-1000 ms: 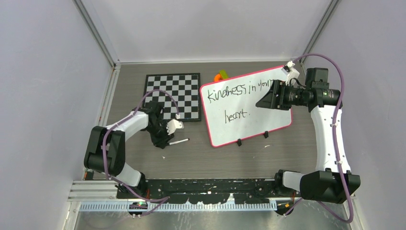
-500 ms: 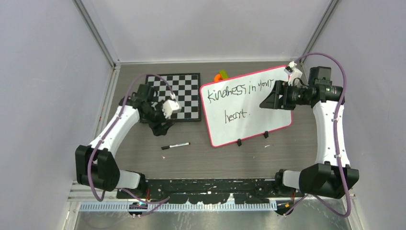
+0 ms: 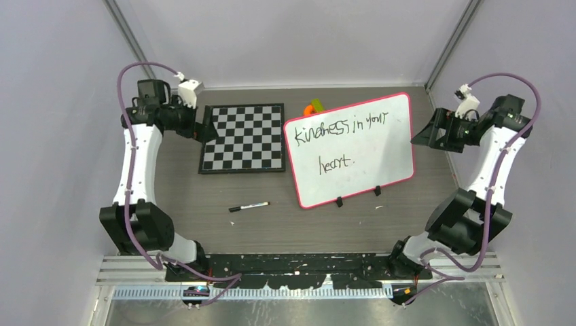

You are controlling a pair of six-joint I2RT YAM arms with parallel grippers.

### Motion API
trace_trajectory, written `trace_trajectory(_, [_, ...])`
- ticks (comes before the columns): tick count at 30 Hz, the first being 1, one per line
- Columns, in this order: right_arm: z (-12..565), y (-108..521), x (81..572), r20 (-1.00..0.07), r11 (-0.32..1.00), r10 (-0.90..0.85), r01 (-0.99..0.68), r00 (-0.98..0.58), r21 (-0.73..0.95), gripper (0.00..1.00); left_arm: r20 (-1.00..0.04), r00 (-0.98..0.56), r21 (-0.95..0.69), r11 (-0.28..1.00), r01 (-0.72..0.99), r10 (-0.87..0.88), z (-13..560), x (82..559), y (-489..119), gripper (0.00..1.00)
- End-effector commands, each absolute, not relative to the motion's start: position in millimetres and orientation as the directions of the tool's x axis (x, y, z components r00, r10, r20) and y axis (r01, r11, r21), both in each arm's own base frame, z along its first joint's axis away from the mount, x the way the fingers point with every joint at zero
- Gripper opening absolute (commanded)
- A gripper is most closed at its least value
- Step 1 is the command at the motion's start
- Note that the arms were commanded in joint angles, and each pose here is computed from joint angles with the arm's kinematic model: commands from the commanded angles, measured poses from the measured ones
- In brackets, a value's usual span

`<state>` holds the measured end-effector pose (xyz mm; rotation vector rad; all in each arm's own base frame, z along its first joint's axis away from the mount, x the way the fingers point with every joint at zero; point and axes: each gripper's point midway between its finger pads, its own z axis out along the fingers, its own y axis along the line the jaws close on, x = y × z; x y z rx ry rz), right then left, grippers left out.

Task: Write a sentence on the whiteboard
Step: Reset both arms

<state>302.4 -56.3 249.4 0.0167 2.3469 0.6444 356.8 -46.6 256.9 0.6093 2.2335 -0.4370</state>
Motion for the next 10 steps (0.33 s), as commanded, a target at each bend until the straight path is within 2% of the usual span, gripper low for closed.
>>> trace_trajectory(1, [229.9,-84.6,297.9,-0.62,0.896,0.161,-0.15,-0.768,0.418,0.9,-0.729,-0.676,-0.233,0.891,0.389,0.104,240.4,365.4,-32.8,1.0])
trace_trajectory(10, [202.5,-93.3,288.5,-0.574,0.891,0.17,-0.124,-0.801,0.437,0.9,-0.692,-0.722,-0.243,0.938,0.248,0.011,212.7,358.4,-18.7,1.0])
